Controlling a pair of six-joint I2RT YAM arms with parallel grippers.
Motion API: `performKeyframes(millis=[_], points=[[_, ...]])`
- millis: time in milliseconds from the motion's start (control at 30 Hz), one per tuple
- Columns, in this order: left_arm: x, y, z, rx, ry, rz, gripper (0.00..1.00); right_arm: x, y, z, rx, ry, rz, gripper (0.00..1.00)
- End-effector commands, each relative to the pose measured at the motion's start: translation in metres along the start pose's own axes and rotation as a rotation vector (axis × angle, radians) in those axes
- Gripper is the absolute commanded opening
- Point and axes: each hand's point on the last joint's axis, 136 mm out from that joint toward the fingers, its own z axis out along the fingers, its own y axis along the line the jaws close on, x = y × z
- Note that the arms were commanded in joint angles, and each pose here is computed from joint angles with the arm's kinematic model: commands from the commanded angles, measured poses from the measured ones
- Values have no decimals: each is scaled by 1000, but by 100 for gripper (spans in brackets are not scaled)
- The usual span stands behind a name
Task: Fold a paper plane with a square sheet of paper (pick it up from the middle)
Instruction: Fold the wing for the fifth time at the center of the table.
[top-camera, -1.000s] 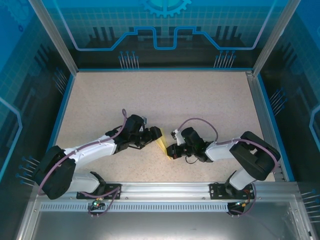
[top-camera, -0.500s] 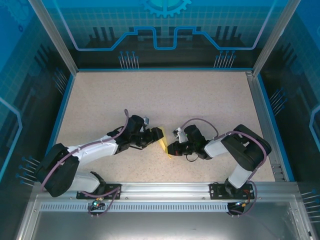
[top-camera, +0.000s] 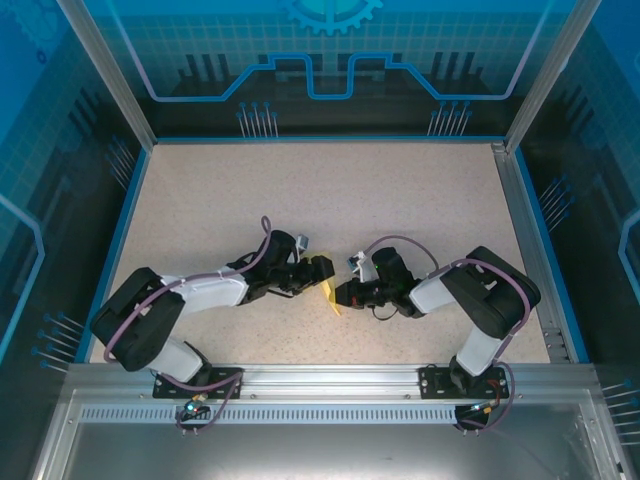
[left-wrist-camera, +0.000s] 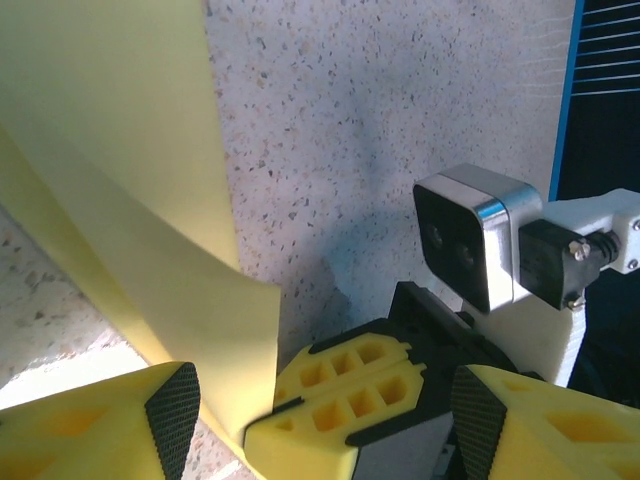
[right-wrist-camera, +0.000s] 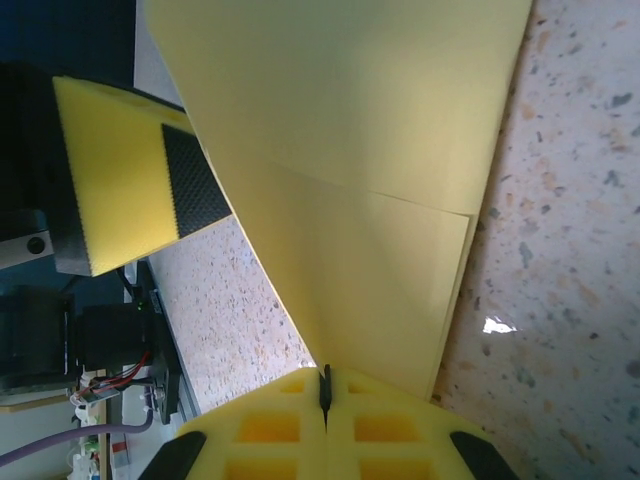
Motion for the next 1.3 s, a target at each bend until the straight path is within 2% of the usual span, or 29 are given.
performKeyframes(millis=[0, 333, 633, 767, 967, 1100, 1267], points=[[-5, -24, 4, 90, -3, 55, 71, 1, -4, -1, -7, 4, 19, 3], [-8, -17, 16, 56, 1, 70, 71, 4, -7, -3, 1, -1, 19, 4], [-9, -10, 24, 37, 7, 67, 70, 3, -15, -7, 70, -10, 17, 15], [-10, -10, 26, 31, 13, 75, 70, 4, -20, -8, 111, -9, 11, 16], [-10, -12, 29, 36, 23, 76, 70, 5, -22, -7, 137, -14, 1, 10], [-10, -11, 28, 33, 24, 76, 70, 2, -15, -7, 105, -24, 3, 5], [-11, -16, 23, 42, 14, 84, 71, -4, 0, -12, 64, -45, -3, 4]])
